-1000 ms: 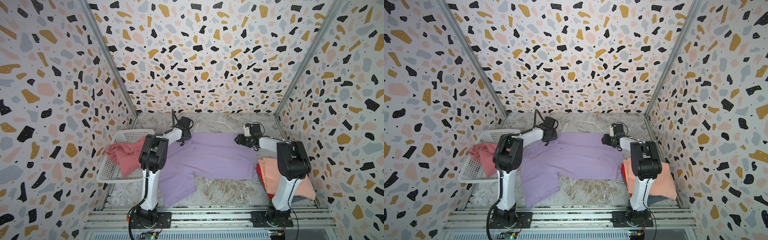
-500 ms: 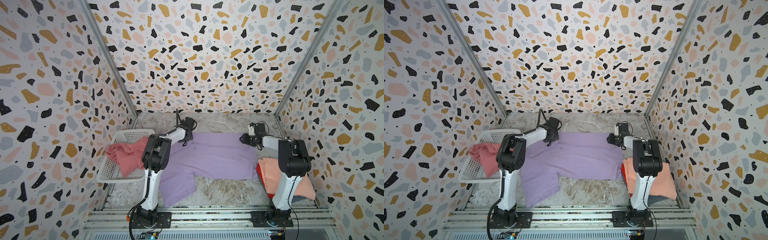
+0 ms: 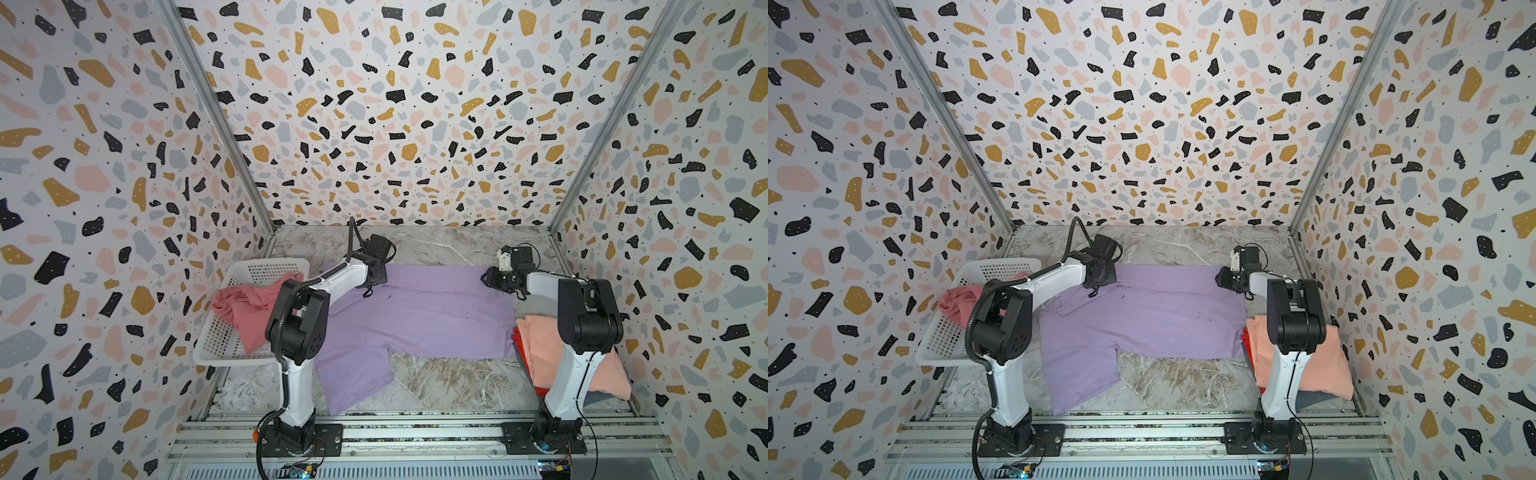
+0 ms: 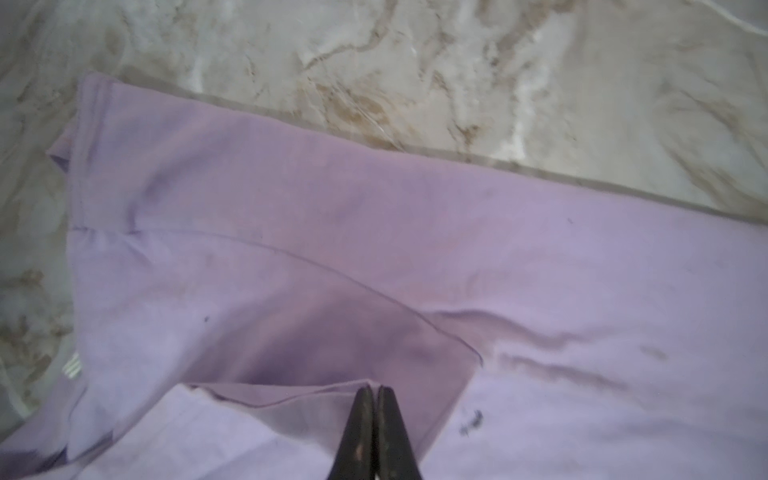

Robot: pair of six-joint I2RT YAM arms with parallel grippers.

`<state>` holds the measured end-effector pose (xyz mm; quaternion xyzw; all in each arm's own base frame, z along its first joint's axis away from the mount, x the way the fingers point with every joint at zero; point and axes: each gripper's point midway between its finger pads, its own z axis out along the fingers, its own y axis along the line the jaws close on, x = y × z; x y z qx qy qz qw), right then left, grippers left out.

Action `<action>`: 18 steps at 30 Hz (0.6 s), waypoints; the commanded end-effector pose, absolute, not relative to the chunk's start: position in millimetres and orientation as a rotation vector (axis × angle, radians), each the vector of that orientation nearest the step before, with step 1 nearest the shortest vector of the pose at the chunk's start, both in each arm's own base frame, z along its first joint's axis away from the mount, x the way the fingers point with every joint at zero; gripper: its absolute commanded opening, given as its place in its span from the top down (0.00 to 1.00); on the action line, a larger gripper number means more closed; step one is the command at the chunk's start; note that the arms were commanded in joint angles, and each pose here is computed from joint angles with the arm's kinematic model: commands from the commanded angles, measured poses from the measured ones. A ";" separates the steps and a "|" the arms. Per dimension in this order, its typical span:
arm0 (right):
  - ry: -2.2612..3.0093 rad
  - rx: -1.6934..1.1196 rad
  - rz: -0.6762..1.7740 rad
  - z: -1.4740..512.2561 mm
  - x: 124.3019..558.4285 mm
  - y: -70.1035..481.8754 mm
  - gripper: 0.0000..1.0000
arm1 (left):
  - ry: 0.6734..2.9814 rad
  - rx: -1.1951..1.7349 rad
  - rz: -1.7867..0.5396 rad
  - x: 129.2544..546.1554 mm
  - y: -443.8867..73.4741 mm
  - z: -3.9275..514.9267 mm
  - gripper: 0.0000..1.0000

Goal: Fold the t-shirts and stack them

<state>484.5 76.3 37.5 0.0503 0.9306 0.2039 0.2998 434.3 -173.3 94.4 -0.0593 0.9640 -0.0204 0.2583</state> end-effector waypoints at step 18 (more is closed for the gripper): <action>2.464 0.237 0.541 71.0 472.8 74.0 0.57 | 2.628 -0.221 -0.272 470.9 -143.2 94.2 0.50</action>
